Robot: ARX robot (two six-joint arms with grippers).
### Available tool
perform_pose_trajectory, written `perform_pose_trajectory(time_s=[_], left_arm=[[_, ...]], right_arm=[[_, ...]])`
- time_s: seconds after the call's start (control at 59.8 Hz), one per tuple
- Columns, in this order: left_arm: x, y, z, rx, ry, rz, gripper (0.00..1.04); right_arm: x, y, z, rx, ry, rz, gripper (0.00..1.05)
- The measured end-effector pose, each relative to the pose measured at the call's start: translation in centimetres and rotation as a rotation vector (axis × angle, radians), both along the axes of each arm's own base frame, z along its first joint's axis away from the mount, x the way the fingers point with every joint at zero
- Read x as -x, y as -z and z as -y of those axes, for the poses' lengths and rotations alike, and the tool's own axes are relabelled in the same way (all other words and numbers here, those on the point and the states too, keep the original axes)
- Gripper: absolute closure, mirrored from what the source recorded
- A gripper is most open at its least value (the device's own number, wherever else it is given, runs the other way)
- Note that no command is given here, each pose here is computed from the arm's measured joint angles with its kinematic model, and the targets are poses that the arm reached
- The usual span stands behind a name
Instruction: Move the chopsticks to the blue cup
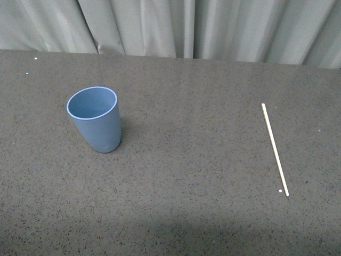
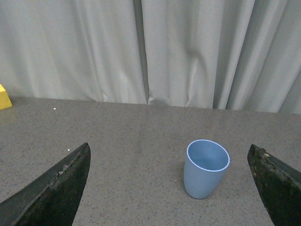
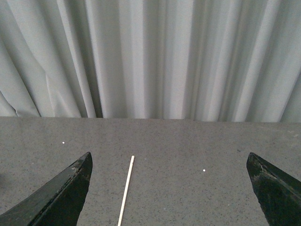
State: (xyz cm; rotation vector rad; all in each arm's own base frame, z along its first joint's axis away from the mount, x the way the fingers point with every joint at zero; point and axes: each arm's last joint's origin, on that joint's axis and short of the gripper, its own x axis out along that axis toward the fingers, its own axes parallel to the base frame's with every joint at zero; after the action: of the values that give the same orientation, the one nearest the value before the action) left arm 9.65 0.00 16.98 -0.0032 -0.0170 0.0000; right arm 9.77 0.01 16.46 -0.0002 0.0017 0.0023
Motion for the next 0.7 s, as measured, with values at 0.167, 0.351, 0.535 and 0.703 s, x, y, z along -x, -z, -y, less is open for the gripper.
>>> perform_pose_trajectory(time_s=[0.167, 0.351, 0.535, 0.703], left_arm=[[0.0, 0.0, 0.0, 0.0, 0.0, 0.0, 0.07], [0.0, 0.0, 0.0, 0.0, 0.0, 0.0, 0.07], [0.0, 0.0, 0.0, 0.0, 0.0, 0.0, 0.07], [0.0, 0.0, 0.0, 0.0, 0.0, 0.0, 0.07]], right_arm=[[0.0, 0.0, 0.0, 0.0, 0.0, 0.0, 0.09], [0.0, 0.0, 0.0, 0.0, 0.0, 0.0, 0.09], [0.0, 0.0, 0.0, 0.0, 0.0, 0.0, 0.09], [0.0, 0.0, 0.0, 0.0, 0.0, 0.0, 0.09]])
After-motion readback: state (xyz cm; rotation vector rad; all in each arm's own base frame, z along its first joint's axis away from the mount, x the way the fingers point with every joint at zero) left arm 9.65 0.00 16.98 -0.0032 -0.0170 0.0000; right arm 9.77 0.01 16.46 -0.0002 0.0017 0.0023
